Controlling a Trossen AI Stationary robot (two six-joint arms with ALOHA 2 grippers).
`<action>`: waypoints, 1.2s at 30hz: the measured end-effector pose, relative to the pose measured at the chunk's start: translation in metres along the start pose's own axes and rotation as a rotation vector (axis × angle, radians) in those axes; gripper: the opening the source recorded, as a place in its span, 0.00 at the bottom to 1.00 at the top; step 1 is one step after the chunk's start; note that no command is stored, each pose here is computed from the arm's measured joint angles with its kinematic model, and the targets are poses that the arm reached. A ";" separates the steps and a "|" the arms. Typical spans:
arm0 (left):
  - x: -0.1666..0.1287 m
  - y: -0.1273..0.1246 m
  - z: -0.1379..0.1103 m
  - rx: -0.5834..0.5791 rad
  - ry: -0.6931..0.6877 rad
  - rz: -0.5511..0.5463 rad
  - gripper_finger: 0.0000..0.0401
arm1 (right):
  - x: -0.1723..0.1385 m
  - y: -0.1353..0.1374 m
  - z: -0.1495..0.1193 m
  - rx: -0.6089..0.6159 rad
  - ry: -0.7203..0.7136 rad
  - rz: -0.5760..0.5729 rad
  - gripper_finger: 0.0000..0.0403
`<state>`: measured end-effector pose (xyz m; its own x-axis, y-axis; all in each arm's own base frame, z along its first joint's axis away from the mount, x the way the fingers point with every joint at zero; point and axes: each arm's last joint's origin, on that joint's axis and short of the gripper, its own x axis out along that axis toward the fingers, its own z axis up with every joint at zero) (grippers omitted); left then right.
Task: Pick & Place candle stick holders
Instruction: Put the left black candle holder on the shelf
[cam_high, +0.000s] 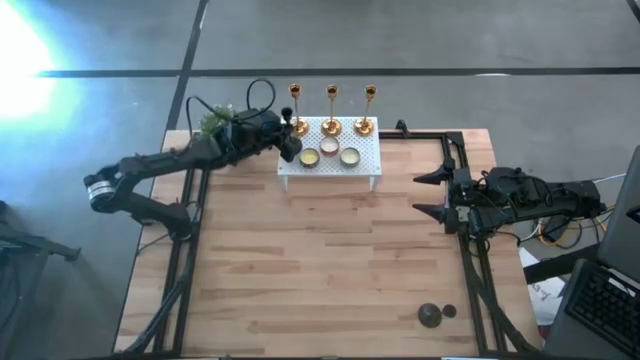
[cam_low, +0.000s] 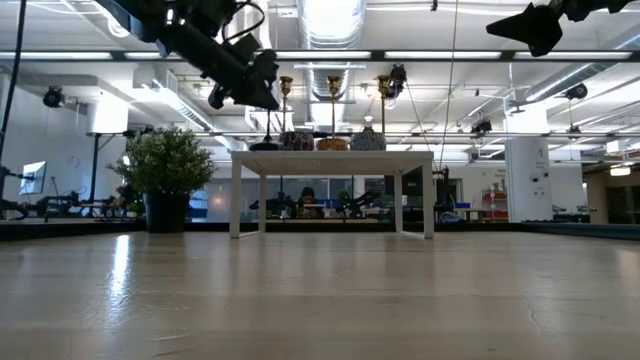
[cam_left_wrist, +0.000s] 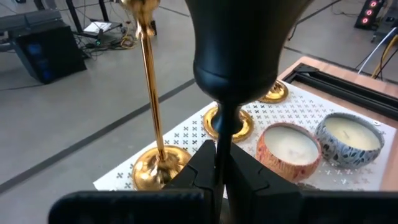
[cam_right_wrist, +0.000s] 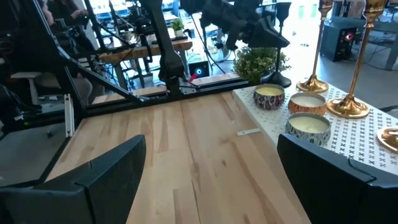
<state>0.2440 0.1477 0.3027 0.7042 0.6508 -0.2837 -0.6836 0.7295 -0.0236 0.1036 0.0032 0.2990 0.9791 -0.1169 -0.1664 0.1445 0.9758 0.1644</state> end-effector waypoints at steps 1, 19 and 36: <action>0.000 0.000 -0.002 -0.008 -0.002 -0.002 0.04 | 0.000 0.000 0.000 0.000 0.000 0.000 0.89; 0.002 0.000 -0.017 0.001 -0.004 -0.018 0.04 | 0.000 0.000 0.000 -0.002 0.000 0.000 0.89; 0.003 0.000 -0.018 0.040 0.002 -0.020 0.26 | 0.000 0.000 0.000 0.000 0.000 0.000 0.89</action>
<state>0.2420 0.1459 0.2847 0.7174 0.6355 -0.2854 -0.6610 0.7504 0.0094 0.1036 0.0032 0.2990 0.9791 -0.1169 -0.1664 0.1445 0.9757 0.1646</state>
